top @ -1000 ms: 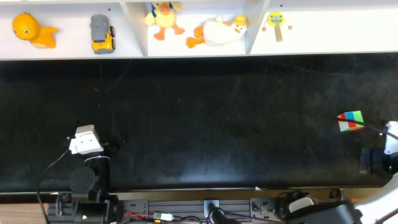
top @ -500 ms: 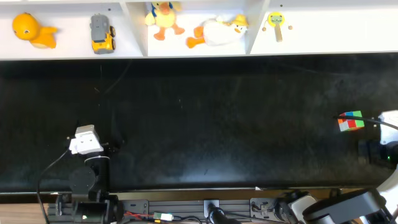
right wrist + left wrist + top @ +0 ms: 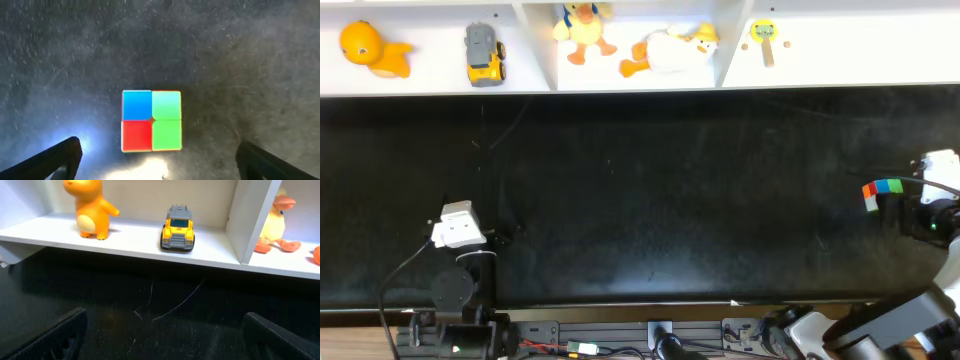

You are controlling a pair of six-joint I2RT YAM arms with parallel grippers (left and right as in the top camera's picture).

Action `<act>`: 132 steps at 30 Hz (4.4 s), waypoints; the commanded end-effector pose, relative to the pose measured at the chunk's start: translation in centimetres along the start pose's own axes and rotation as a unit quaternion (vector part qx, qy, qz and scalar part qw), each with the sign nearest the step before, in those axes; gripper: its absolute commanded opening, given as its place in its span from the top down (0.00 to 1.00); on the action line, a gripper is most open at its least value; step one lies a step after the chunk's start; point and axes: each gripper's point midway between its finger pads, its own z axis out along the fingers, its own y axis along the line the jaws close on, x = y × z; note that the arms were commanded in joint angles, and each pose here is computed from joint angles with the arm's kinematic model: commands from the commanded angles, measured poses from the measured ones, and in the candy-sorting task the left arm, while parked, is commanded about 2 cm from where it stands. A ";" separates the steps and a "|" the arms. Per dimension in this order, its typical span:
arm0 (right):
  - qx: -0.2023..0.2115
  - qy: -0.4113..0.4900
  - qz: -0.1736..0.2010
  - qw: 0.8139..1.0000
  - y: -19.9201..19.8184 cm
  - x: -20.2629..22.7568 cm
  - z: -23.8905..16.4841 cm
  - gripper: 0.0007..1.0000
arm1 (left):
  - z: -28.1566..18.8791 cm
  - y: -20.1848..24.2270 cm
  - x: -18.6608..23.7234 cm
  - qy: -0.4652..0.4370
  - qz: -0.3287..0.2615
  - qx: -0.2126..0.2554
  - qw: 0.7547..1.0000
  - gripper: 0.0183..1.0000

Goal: Store Toys

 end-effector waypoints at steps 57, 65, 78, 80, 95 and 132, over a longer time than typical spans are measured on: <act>-0.007 0.088 0.035 0.995 0.0 2.9 4.1 0.00 | -0.1 0.3 -0.2 -0.005 0.010 -0.008 1.000 0.00; -0.011 0.094 0.015 0.995 0.6 2.4 4.5 0.02 | -0.1 0.3 -0.2 -0.005 0.010 -0.008 1.000 0.00; -0.010 0.102 0.032 0.994 0.8 2.6 4.5 0.16 | -0.1 0.3 -0.2 -0.005 0.010 -0.008 1.000 0.00; -0.010 0.102 0.042 0.994 0.8 2.6 4.5 0.16 | -0.1 0.3 -0.2 -0.005 0.010 -0.008 1.000 0.00; -0.025 0.105 0.050 0.993 1.2 3.0 5.3 0.16 | -0.1 0.3 -0.2 -0.005 0.010 -0.008 1.000 0.00; 0.067 0.029 0.001 0.997 -1.1 -1.9 0.6 0.49 | -0.1 0.3 -0.2 -0.005 0.010 -0.008 1.000 0.00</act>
